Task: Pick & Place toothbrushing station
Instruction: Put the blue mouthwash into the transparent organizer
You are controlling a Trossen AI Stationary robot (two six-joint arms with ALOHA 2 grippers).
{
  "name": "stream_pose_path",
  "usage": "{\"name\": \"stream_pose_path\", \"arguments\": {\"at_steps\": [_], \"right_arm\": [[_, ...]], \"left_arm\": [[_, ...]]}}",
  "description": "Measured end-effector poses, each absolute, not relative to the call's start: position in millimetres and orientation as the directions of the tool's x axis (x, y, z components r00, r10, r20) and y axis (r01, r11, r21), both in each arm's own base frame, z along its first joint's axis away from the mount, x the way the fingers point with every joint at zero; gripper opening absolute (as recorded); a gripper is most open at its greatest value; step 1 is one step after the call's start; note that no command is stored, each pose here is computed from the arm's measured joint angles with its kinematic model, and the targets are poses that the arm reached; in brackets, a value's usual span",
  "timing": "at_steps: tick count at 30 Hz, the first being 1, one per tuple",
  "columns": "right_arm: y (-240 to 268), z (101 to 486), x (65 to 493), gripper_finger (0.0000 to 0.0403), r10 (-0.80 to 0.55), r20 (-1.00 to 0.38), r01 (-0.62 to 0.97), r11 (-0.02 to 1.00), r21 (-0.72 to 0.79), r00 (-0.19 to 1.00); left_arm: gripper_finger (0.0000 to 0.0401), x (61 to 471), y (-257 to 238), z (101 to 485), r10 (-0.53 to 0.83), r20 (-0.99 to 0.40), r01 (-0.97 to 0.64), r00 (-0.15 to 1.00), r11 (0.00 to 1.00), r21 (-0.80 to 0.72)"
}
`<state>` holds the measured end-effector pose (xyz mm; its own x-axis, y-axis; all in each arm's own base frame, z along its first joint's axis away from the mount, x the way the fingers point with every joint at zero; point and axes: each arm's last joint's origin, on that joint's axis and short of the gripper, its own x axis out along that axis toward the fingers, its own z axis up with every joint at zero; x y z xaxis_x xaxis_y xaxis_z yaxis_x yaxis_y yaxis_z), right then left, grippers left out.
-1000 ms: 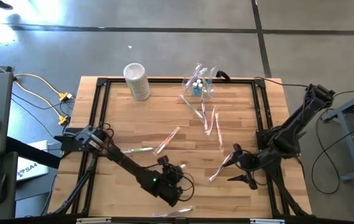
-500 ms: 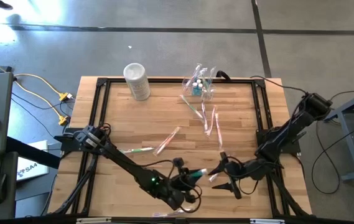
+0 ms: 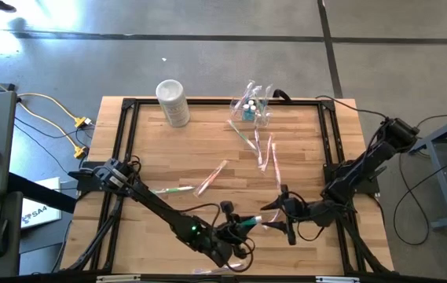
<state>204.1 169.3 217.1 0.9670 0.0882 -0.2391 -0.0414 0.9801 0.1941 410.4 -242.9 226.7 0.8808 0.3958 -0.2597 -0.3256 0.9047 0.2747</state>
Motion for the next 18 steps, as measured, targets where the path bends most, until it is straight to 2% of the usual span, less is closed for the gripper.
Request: {"name": "stream_pose_path", "arguments": {"at_steps": [9,18], "right_arm": [[165.2,214.5,207.4,0.0241,0.111,-0.269,-0.058,0.979,0.197,0.957],[156.0,213.5,215.7,0.0232,0.151,-0.290,-0.087,0.972,0.220,0.945]], "left_arm": [[0.0078,411.8,-243.8,230.4,0.392,-0.234,-0.307,0.890,0.893,0.329],[0.0078,424.3,-227.2,233.5,0.372,-0.227,-0.279,0.900,0.892,0.356]]}}
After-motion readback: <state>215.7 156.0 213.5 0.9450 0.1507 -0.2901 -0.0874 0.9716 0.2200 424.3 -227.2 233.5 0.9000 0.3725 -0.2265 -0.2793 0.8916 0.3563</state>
